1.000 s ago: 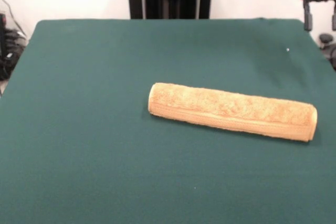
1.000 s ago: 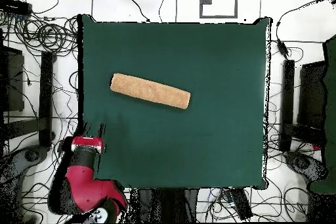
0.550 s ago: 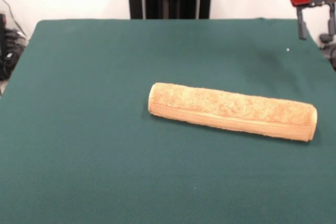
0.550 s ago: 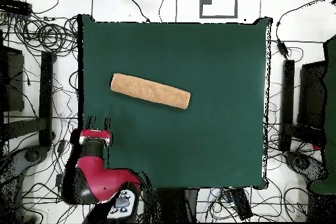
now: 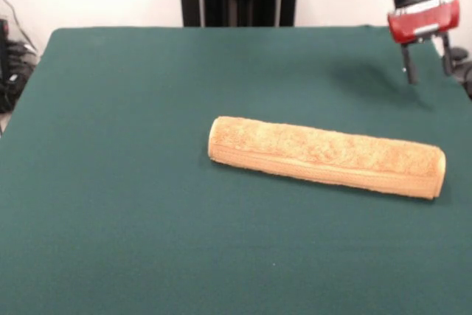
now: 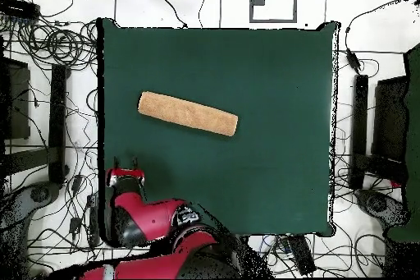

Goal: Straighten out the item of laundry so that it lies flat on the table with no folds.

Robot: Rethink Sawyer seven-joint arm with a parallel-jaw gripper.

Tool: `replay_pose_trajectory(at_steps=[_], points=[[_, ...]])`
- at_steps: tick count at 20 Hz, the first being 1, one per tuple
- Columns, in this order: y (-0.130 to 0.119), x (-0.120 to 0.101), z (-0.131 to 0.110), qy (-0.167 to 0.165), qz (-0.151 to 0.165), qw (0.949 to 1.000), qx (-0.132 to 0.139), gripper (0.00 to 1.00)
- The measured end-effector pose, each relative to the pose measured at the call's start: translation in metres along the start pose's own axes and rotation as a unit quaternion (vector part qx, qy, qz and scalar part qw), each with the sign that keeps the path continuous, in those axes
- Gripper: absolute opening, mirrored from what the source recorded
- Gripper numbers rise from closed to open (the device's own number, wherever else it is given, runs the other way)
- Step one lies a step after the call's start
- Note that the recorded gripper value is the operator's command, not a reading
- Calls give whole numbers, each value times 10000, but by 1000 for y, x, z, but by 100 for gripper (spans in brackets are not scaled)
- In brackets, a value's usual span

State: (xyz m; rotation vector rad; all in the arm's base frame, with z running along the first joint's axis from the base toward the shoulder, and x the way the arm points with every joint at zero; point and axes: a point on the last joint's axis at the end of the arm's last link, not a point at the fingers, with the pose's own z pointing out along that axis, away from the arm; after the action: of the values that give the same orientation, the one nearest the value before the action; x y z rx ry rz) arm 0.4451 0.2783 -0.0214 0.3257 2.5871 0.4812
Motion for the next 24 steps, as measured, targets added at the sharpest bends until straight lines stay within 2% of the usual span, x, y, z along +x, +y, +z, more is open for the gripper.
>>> replay_pose_trajectory(at_steps=[3,4,8,13,16,24], points=[[-15,21,15,508,216,9984,82,100],[-16,23,19,587,262,9979,82,100],[-12,19,20,544,218,9982,111,100],[1,28,23,278,-22,9979,585,100],[9,35,25,36,-178,9960,880,100],[12,46,26,-370,-468,9908,1218,100]])
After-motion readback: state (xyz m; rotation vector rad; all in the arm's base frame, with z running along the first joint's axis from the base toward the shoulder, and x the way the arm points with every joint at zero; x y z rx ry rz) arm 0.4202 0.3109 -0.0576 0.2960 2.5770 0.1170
